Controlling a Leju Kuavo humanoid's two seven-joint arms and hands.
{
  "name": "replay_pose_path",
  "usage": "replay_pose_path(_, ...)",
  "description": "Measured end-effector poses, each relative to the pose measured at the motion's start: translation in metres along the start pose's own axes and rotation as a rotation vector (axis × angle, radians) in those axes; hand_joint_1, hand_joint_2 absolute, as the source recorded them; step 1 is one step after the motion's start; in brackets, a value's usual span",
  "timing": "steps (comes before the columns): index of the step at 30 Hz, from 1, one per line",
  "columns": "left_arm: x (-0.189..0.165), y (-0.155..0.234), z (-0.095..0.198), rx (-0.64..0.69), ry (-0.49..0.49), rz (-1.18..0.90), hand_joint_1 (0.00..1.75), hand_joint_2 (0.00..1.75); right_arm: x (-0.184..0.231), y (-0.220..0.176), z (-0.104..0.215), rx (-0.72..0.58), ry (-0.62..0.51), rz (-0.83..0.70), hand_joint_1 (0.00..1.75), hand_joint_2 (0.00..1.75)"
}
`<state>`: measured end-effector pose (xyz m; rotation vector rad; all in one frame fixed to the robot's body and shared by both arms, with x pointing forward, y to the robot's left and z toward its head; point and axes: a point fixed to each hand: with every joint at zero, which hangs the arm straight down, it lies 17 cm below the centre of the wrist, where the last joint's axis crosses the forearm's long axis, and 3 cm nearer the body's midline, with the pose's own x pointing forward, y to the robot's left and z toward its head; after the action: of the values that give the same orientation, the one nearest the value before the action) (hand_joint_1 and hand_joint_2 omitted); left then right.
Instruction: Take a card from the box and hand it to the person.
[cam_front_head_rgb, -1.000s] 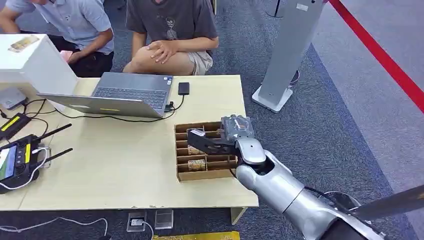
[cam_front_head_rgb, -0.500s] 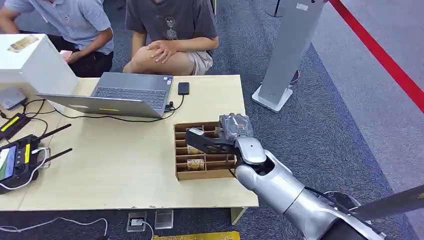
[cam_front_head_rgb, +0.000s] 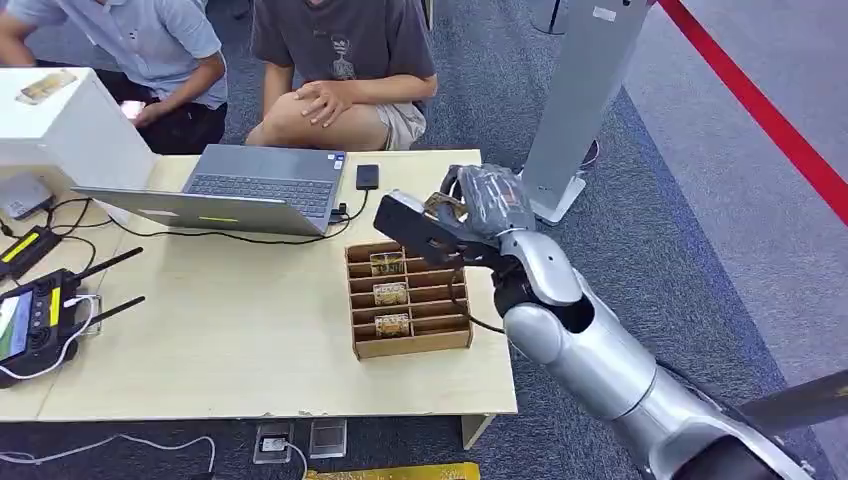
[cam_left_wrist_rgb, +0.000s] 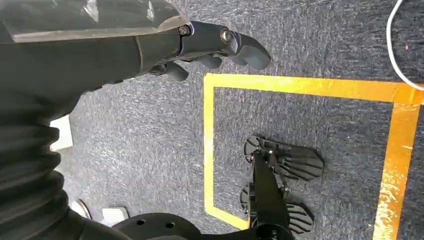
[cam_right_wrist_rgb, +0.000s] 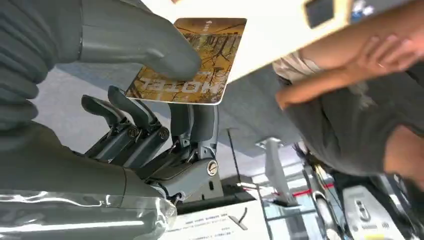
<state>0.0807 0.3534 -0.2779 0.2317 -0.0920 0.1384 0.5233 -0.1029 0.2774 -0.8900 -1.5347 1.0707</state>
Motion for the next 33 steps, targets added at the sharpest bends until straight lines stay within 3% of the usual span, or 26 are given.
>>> replay_pose_path(5,0.002,-0.002,0.000,-0.009,-0.013,-0.023,0.00,1.75,0.022,-0.021,-0.007,-0.021,-0.094,-0.009,1.75,1.75)
replay_pose_path(9,0.009,-0.004,0.001,-0.020,-0.043,-0.049,0.00,1.75,0.052,-0.023,-0.034,-0.026,-0.220,0.002,1.75,1.75)
replay_pose_path(16,0.019,-0.008,0.002,-0.033,-0.093,-0.069,0.00,1.75,0.075,0.006,-0.066,0.052,-0.325,-0.016,1.75,1.75)
replay_pose_path(21,0.026,-0.010,0.003,-0.042,-0.114,-0.085,0.00,1.75,0.055,0.014,-0.093,0.080,-0.256,0.061,1.75,1.75)
replay_pose_path(33,0.023,-0.006,0.002,-0.042,-0.108,-0.084,0.00,1.75,0.031,0.031,-0.107,0.084,-0.150,0.252,1.75,1.75)
